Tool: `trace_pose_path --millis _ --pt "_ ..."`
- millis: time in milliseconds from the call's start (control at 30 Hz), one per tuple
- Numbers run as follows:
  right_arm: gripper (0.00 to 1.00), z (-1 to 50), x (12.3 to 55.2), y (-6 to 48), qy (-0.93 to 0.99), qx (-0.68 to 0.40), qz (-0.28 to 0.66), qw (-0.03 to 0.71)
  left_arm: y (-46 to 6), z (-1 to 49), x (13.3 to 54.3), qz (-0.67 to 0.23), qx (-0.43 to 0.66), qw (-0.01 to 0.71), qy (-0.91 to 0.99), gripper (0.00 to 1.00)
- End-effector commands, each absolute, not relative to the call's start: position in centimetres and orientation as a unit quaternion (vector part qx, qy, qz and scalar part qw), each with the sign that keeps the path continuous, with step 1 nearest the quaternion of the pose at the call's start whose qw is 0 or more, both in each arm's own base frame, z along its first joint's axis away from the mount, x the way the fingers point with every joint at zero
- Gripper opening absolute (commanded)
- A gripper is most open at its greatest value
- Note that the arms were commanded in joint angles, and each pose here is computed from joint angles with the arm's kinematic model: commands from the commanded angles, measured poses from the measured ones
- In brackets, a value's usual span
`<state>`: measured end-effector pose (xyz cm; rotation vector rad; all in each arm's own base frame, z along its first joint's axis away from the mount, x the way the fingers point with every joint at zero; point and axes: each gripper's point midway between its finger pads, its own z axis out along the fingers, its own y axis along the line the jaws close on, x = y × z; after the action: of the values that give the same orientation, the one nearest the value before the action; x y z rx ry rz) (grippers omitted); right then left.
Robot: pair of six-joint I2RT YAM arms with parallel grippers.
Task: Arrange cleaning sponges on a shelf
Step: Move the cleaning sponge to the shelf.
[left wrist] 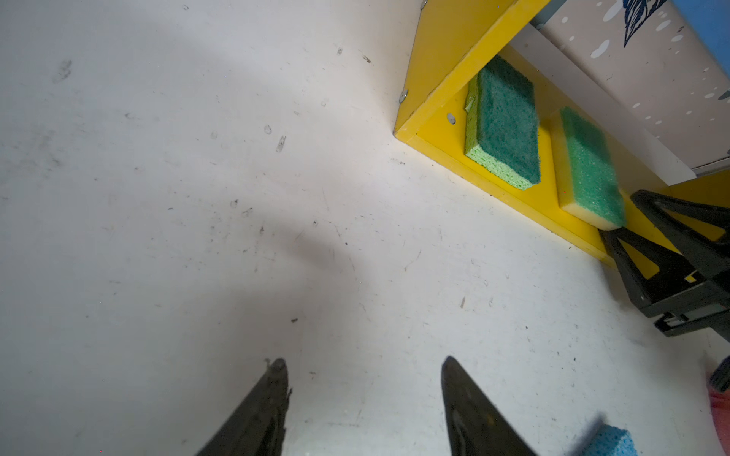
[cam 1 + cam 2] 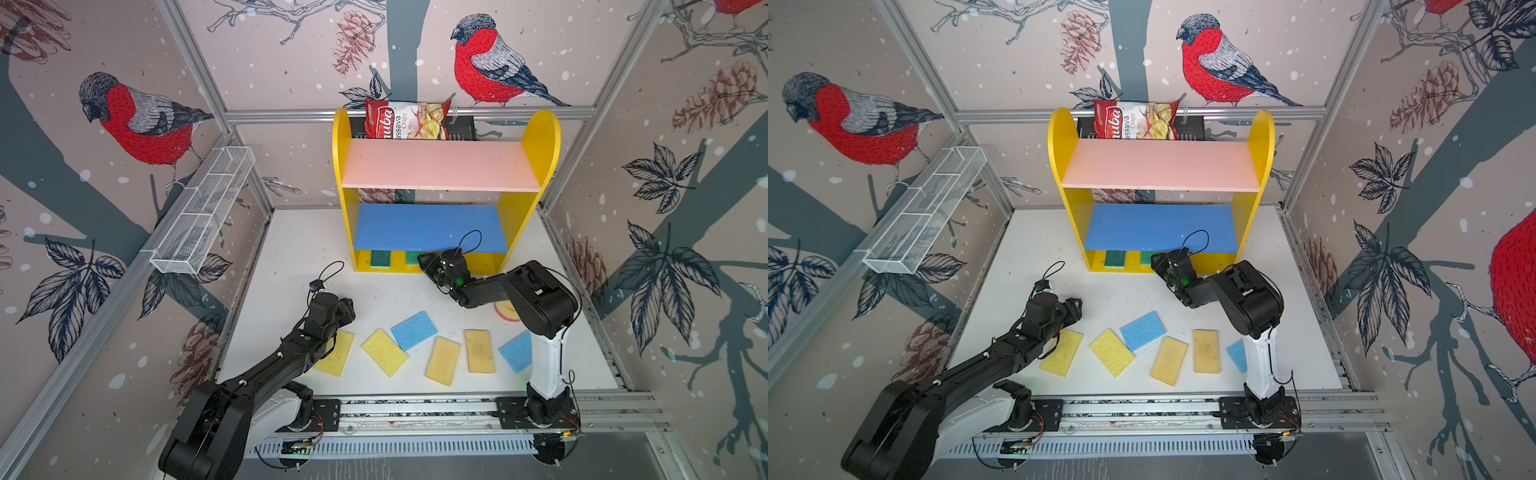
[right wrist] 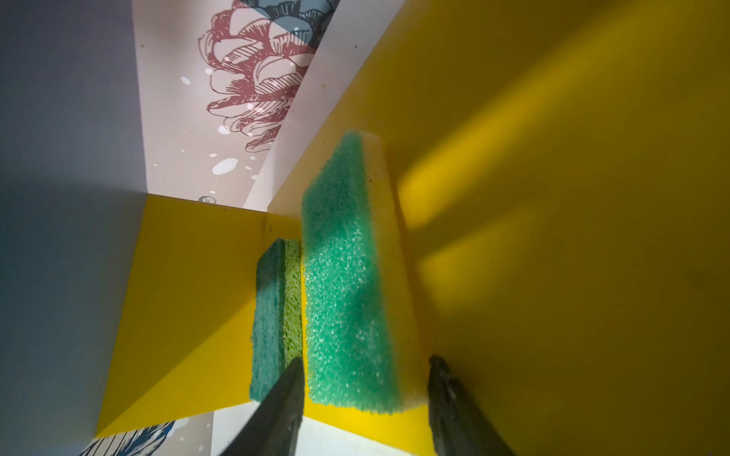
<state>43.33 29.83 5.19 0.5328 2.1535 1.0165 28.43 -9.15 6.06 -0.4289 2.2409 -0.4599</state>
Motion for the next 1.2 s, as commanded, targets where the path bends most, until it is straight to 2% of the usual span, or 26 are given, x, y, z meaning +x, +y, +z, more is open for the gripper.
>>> trace_pose_path --millis 0,267,600,900,1167 --pt "0.56 1.7 42.3 28.1 0.893 0.147 0.251 0.344 -9.4 6.5 28.7 -0.187 -0.16 0.401 0.882 0.62" --pt "0.63 0.2 41.5 27.6 0.916 0.128 0.191 0.329 -9.3 6.4 28.7 -0.183 -0.159 0.402 0.883 0.62" --pt "0.63 -0.3 40.1 26.5 0.923 0.12 0.156 0.332 -9.3 6.1 28.6 -0.182 -0.159 0.4 0.884 0.62" --pt "0.53 -0.8 39.5 26.5 0.893 0.156 0.288 0.309 -9.3 6.1 28.5 -0.185 -0.161 0.399 0.884 0.62" --pt "0.35 0.6 39.1 26.5 0.868 0.146 0.355 0.316 -9.2 6.1 28.5 -0.182 -0.16 0.401 0.884 0.62"
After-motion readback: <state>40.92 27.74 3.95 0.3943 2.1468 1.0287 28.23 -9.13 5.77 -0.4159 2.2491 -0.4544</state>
